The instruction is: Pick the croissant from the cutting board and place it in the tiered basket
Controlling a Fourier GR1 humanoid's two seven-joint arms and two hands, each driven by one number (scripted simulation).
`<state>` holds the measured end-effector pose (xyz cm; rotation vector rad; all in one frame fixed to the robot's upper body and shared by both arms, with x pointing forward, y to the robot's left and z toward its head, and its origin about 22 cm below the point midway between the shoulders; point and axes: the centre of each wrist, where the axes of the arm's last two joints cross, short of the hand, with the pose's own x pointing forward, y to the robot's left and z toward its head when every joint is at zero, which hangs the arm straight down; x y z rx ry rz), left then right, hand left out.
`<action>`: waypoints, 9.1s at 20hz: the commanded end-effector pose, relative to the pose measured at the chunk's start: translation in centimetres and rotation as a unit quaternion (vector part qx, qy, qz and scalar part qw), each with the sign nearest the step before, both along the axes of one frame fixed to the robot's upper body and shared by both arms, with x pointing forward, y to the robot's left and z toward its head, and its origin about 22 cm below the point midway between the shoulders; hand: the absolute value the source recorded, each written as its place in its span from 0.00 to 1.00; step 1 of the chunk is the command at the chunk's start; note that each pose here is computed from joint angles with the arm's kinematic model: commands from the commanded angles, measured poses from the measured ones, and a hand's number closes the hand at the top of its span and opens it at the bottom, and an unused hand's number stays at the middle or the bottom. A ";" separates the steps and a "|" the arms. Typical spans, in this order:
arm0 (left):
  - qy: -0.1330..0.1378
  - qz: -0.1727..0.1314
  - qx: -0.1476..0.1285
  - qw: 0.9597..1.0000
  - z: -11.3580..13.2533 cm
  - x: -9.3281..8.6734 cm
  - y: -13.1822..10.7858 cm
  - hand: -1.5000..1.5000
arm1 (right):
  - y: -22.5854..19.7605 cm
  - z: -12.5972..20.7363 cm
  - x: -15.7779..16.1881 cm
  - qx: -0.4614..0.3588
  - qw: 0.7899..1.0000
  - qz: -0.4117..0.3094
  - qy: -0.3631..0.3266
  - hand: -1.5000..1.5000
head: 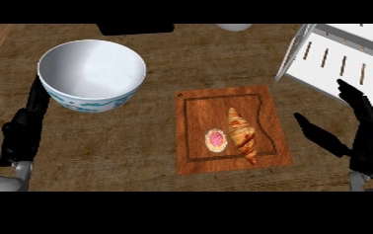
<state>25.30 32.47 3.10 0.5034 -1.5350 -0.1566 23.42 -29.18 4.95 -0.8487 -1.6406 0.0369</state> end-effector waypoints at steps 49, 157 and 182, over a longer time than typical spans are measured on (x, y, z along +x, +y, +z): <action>0.014 -0.043 0.001 0.999 -1.1 2.1 -3.3 0.50 | 18.2 3.8 0.6 -0.298 0.833 -0.096 0.456 0.00; 0.014 -0.048 -0.001 0.999 -0.5 2.5 -3.2 0.50 | -6.1 19.4 19.2 -0.359 0.847 -0.295 0.260 1.00; 0.020 -0.034 0.003 0.999 -0.1 2.8 -3.5 0.50 | -11.4 16.0 15.1 -0.111 0.940 -0.288 0.143 0.00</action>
